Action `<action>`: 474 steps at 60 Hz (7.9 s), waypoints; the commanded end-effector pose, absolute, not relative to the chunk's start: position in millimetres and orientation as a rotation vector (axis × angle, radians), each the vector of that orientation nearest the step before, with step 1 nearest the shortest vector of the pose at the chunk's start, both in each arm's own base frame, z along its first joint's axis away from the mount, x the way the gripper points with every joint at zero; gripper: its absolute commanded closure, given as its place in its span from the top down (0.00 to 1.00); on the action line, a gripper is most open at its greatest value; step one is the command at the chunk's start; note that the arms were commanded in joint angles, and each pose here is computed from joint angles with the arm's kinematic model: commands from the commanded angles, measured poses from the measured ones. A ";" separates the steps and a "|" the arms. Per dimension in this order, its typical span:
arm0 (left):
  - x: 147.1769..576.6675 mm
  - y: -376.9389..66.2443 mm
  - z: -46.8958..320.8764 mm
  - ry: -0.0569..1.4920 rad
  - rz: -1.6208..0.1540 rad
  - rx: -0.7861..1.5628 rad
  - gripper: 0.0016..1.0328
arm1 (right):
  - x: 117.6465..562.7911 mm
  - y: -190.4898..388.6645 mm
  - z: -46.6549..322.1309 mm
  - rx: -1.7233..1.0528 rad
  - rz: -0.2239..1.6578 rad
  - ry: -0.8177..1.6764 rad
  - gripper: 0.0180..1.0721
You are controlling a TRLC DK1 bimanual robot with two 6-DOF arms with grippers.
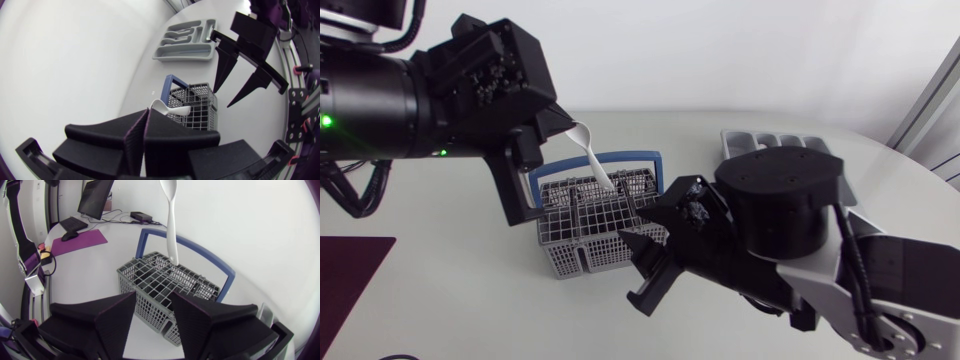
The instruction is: Unload the cutlery basket into the drawer organizer.
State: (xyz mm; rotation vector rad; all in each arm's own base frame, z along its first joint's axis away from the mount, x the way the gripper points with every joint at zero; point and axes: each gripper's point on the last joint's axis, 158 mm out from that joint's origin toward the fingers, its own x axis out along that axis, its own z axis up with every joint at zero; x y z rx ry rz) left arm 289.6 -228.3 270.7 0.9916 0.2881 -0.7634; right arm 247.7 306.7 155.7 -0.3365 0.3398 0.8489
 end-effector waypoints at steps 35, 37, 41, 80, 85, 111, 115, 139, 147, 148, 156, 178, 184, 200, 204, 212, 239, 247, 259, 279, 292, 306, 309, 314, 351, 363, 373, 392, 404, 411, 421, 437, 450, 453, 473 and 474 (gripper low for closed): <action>320.4 -249.9 245.0 0.544 -0.788 0.315 0.20 | 239.7 275.2 185.7 -0.615 0.756 0.013 0.58; 321.4 -252.6 242.4 0.555 -0.794 0.301 0.20 | 239.9 274.5 184.2 -0.619 0.755 0.015 0.58; 323.6 -256.1 240.8 0.574 -0.805 0.266 0.20 | 241.5 273.9 184.2 -0.624 0.748 0.015 0.58; 301.0 -288.9 227.1 0.683 -0.897 0.202 0.20 | 271.3 275.6 186.0 -0.671 0.689 0.015 0.50; 300.0 -289.0 227.2 0.688 -0.900 0.208 0.20 | 277.9 276.5 191.9 -0.667 0.679 0.010 0.50; 298.9 -291.3 225.7 0.696 -0.904 0.209 0.20 | 291.6 288.9 197.3 -0.673 0.674 0.008 0.26; 299.1 -291.4 225.1 0.698 -0.904 0.209 0.20 | 293.1 288.8 199.2 -0.670 0.670 0.006 0.22; 299.6 -294.6 224.5 0.699 -0.909 0.211 0.20 | 299.2 284.8 190.3 -0.680 0.660 0.031 0.06; 299.3 -296.8 229.0 0.687 -0.915 0.210 0.20 | 298.6 284.6 185.7 -0.685 0.664 0.040 0.06; 299.4 -296.9 229.7 0.686 -0.914 0.208 0.20 | 298.5 284.4 186.3 -0.684 0.663 0.039 0.06; 303.4 -295.9 238.3 0.663 -0.907 0.197 0.43 | 295.4 285.0 185.3 -0.686 0.671 0.039 0.06; 328.4 -266.6 277.4 0.553 -0.827 0.156 0.96 | 273.6 271.6 179.6 -0.698 0.727 0.061 0.06; 327.1 -261.3 282.4 0.537 -0.820 0.158 0.96 | 272.3 262.6 180.4 -0.693 0.728 0.069 0.06; 317.5 -250.7 276.1 0.505 -0.834 0.244 0.96 | 268.8 234.5 173.5 -0.669 0.763 0.135 0.06; 317.4 -243.3 266.3 0.504 -0.818 0.298 0.96 | 272.7 222.1 168.9 -0.649 0.769 0.171 0.06; 309.0 -238.9 245.4 0.519 -0.841 0.377 0.96 | 284.6 192.4 158.2 -0.578 0.793 0.260 0.06; 266.8 -227.3 199.6 0.510 -0.881 0.623 0.96 | 315.0 86.1 95.2 -0.524 0.820 0.492 0.06; 260.1 -229.3 193.6 0.507 -0.887 0.660 0.95 | 328.4 52.6 77.2 -0.511 0.802 0.546 0.06; 254.2 -226.7 189.1 0.498 -0.885 0.701 0.96 | 346.1 7.1 55.4 -0.514 0.784 0.608 0.06; 249.2 -220.8 181.5 0.498 -0.881 0.721 0.96 | 368.3 -55.4 16.9 -0.531 0.796 0.675 0.06; 245.3 -225.6 182.2 0.491 -0.894 0.729 0.96 | 382.1 -81.2 9.8 -0.615 0.800 0.657 0.06; 243.4 -226.0 181.6 0.489 -0.895 0.734 0.96 | 374.1 -68.5 -5.9 -0.705 0.916 0.668 0.06; 243.2 -225.5 181.9 0.488 -0.893 0.732 0.96 | 374.8 -65.4 -7.1 -0.721 0.928 0.669 0.06; 241.7 -225.5 181.6 0.488 -0.895 0.732 0.96 | 375.0 -63.4 -10.7 -0.753 0.946 0.672 0.06; 232.2 -205.0 170.2 0.500 -0.851 0.759 0.96 | 375.3 -25.0 41.9 -0.681 0.866 0.630 0.96; 236.0 -179.2 153.1 0.542 -0.790 0.752 0.96 | 361.9 32.8 73.1 -0.583 0.896 0.599 0.96; 246.7 -152.9 130.7 0.597 -0.710 0.733 0.95 | 351.9 89.6 85.3 -0.524 0.943 0.576 0.95; 266.2 -136.5 108.8 0.639 -0.635 0.686 0.95 | 342.4 171.8 95.4 -0.486 0.997 0.540 0.95; 277.8 -158.8 103.8 0.637 -0.671 0.633 0.95 | 341.2 219.3 106.6 -0.462 0.993 0.505 0.95; 286.0 -159.4 94.7 0.653 -0.663 0.631 0.95 | 345.0 232.1 103.3 -0.454 0.979 0.511 0.95; 294.7 -151.5 71.3 0.720 -0.645 0.636 0.95 | 350.9 234.4 69.7 -0.471 0.957 0.576 0.95; 302.3 -147.0 96.8 0.673 -0.661 0.586 0.95 | 346.4 230.9 91.2 -0.471 0.941 0.525 0.95; 303.9 -111.8 131.9 0.609 -0.585 0.591 0.95 | 344.5 210.0 106.9 -0.450 0.896 0.491 0.95; 310.4 -99.0 116.4 0.654 -0.565 0.587 0.90 | 348.0 203.1 99.1 -0.448 0.883 0.512 0.87; 336.6 -92.3 70.1 0.764 -0.558 0.559 0.31 | 355.5 199.3 69.4 -0.446 0.875 0.582 0.16; 336.8 -92.4 69.2 0.767 -0.558 0.557 0.30 | 356.6 199.3 66.4 -0.444 0.875 0.591 0.12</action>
